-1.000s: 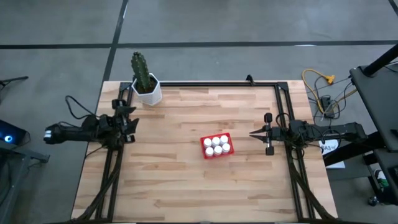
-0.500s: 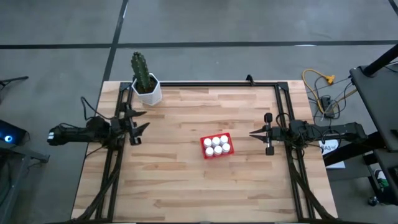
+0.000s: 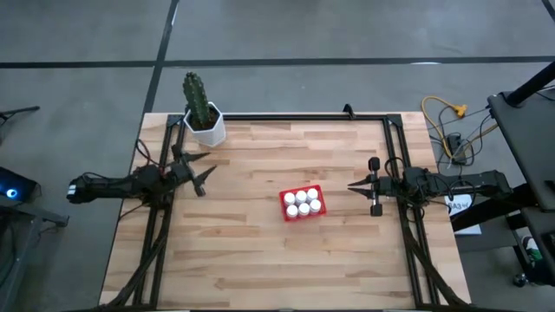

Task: Pick and place pill bottles into a basket
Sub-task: Return to Home Position

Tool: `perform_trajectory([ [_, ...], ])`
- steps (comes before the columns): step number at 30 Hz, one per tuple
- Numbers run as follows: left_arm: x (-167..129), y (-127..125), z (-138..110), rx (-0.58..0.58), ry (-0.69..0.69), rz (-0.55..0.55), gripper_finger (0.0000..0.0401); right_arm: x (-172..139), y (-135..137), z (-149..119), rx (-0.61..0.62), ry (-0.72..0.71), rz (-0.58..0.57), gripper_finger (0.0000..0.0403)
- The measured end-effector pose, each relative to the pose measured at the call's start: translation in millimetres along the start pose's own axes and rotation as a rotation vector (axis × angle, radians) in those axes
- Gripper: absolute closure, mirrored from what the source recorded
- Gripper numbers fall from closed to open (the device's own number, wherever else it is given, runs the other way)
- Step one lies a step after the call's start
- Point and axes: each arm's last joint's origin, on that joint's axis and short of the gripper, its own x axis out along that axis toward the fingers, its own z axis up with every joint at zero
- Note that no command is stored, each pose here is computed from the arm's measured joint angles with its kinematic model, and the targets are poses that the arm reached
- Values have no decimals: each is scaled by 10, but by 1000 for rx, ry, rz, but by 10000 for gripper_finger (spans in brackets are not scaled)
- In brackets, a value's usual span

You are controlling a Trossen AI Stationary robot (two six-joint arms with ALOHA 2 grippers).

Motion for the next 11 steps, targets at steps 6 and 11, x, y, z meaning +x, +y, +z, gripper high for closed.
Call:
perform_trajectory([
  [6,13,6,-18,-7,47,55,196,0,0,1,0,-1,-1,369],
  [11,12,5,-19,-76,43,54,196,0,0,0,0,0,0,369],
])
